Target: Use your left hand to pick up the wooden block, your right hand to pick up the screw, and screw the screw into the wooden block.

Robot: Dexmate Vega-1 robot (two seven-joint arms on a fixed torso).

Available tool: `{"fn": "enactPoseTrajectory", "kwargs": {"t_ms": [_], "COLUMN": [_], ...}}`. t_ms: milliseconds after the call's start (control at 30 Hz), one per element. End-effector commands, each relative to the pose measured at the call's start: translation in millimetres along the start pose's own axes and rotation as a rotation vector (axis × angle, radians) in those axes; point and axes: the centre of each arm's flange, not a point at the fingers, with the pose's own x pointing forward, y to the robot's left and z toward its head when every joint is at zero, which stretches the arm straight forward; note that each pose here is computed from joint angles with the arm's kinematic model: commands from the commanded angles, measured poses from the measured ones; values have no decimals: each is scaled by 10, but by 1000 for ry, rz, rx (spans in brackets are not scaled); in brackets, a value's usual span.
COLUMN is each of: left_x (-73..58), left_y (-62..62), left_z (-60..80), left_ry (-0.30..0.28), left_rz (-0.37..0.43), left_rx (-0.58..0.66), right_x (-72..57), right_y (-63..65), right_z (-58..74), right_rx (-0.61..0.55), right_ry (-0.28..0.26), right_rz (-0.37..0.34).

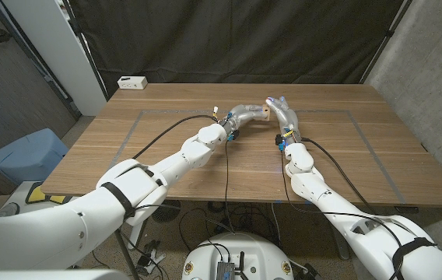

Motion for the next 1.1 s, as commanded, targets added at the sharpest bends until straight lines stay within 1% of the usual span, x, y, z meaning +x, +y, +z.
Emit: {"fn": "enactPoseTrajectory", "kwargs": {"t_ms": [33,1100], "left_x": [14,81], "left_y": [7,10], "left_z": [12,-7], "left_ry": [-4,14], "left_rz": [0,-7], "left_rx": [1,-4], "right_x": [-17,49], "right_y": [-16,-15], "right_z": [-22,-2], "right_rx": [-14,-43], "right_ry": [16,33], "right_rz": [4,23]}}
